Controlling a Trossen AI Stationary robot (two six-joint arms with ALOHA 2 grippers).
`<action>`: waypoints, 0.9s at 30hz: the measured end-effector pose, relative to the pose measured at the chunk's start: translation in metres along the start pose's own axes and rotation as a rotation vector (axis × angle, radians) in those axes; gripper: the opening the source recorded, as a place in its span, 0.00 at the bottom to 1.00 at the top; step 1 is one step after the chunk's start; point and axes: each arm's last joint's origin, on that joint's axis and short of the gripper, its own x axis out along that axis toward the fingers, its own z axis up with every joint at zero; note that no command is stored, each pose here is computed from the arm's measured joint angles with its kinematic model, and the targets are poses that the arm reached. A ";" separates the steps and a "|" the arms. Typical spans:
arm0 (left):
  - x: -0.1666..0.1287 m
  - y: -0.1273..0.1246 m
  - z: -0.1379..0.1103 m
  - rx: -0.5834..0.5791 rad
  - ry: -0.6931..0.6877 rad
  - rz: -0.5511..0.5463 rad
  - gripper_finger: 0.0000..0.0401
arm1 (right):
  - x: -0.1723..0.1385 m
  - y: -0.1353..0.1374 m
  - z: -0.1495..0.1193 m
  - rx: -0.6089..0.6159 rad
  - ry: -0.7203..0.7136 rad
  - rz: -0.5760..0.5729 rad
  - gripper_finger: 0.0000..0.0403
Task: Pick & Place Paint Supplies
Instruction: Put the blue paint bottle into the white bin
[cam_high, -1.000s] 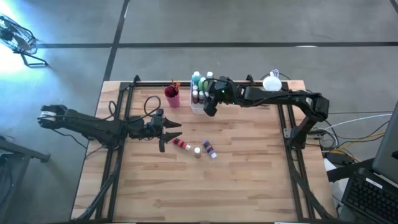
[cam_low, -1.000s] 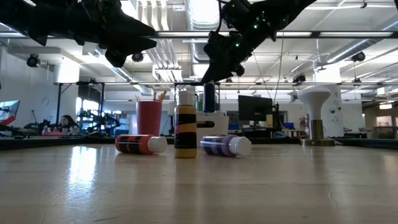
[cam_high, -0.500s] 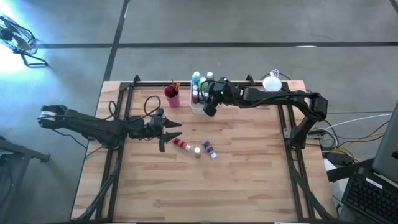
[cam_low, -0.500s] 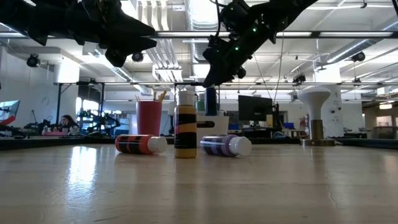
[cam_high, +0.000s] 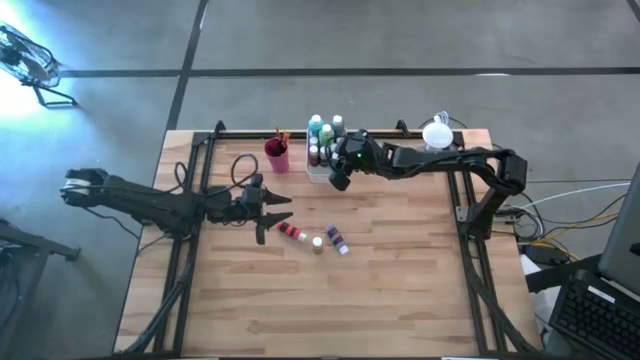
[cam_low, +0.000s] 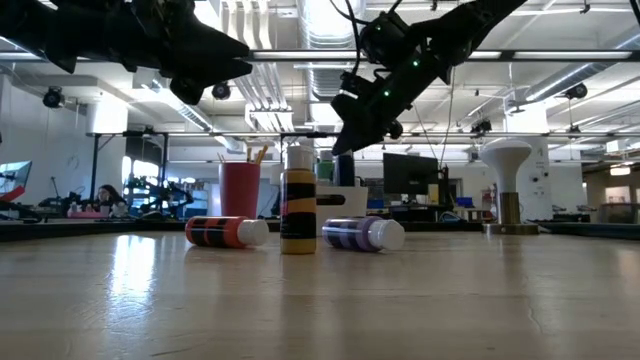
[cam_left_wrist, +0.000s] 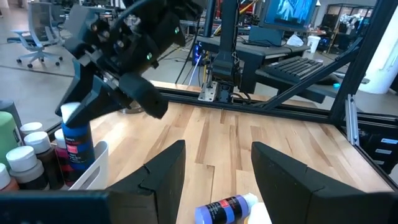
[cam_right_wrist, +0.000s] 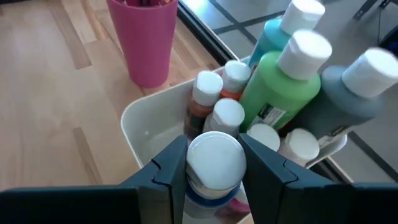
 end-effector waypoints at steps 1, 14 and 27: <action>0.000 0.000 0.000 0.000 -0.003 0.000 0.47 | 0.000 0.000 -0.002 0.003 0.003 -0.001 0.28; 0.000 0.000 0.001 0.011 -0.011 -0.001 0.47 | 0.006 0.000 -0.025 0.038 0.008 -0.001 0.28; 0.000 0.000 0.001 0.010 -0.010 -0.001 0.47 | 0.006 -0.001 -0.030 0.040 0.008 -0.020 0.28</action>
